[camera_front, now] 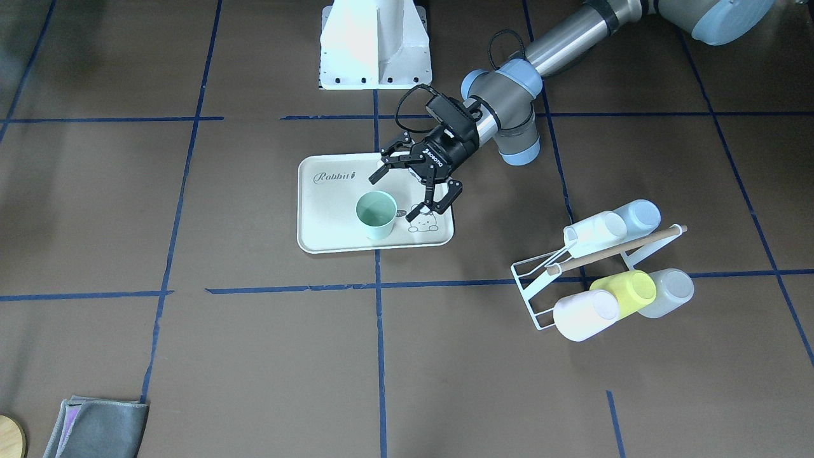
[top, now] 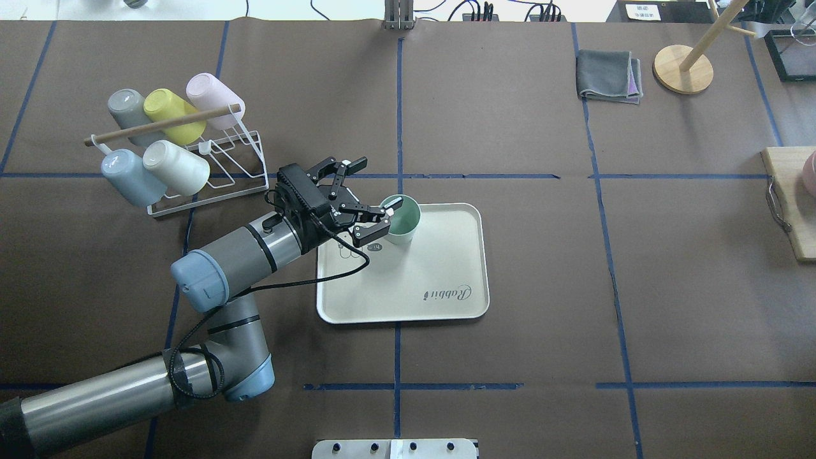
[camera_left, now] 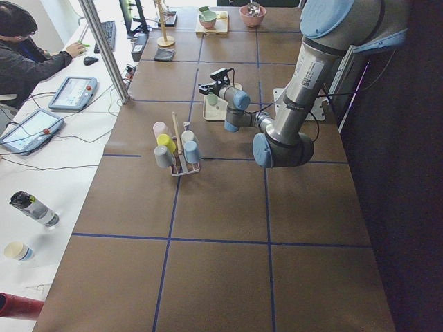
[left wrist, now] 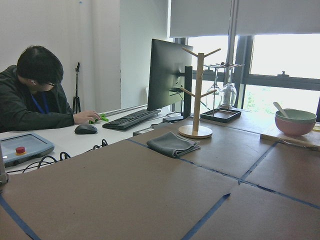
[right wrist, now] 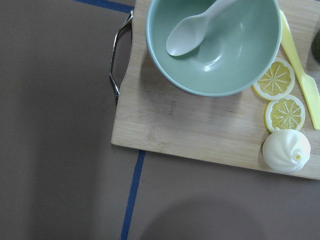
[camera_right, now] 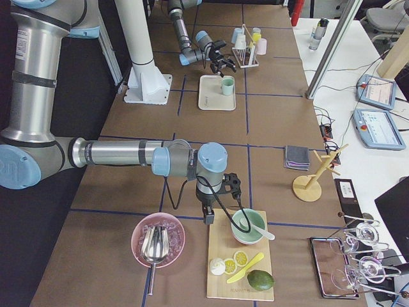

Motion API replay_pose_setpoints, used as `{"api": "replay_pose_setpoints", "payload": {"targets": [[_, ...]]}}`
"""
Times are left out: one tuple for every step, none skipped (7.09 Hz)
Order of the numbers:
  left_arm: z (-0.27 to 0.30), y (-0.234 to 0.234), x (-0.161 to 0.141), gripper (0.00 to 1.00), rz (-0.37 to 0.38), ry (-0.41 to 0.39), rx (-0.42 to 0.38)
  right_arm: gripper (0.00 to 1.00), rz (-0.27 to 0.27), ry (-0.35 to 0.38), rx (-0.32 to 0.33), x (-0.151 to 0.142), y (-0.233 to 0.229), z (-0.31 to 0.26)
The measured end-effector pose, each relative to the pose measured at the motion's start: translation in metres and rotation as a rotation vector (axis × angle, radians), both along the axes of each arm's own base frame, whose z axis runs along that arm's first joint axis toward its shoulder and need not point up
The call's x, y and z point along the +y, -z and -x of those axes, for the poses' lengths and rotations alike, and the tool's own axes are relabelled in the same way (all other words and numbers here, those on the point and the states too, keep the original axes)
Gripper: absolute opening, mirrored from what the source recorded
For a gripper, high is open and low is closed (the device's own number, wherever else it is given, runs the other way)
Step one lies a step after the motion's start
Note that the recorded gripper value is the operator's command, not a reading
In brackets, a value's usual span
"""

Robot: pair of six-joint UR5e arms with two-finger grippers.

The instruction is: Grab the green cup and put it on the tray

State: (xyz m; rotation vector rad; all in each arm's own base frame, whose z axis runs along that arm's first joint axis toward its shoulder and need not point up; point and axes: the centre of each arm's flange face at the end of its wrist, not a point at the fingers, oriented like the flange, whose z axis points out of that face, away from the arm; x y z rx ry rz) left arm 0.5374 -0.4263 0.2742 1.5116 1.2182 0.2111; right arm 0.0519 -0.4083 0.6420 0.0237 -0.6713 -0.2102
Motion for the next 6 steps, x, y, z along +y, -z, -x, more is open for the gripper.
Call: {"api": "replay_pose_setpoints", "payload": {"targets": [[0.007, 0.003, -0.01, 0.99, 0.015, -0.002, -0.05, 1.0, -0.006, -0.002, 0.0, -0.001, 0.0, 0.0], [0.016, 0.019, -0.018, 0.99, 0.034, -0.023, -0.119, 1.0, -0.008, -0.004, 0.001, -0.001, 0.0, 0.0], [0.033, 0.045, -0.02, 0.99, 0.063, -0.042, -0.193, 1.0, -0.008, -0.005, 0.001, -0.001, 0.0, 0.0], [0.052, 0.069, -0.017, 0.99, 0.101, -0.054, -0.268, 1.0, -0.008, -0.005, 0.0, -0.001, 0.0, 0.0], [0.072, 0.089, -0.014, 0.98, 0.149, -0.071, -0.355, 1.0, -0.008, -0.005, 0.0, -0.001, 0.0, 0.0], [0.096, 0.102, -0.019, 0.99, 0.204, -0.101, -0.451, 1.0, -0.008, -0.005, 0.001, -0.001, 0.0, 0.0]]}}
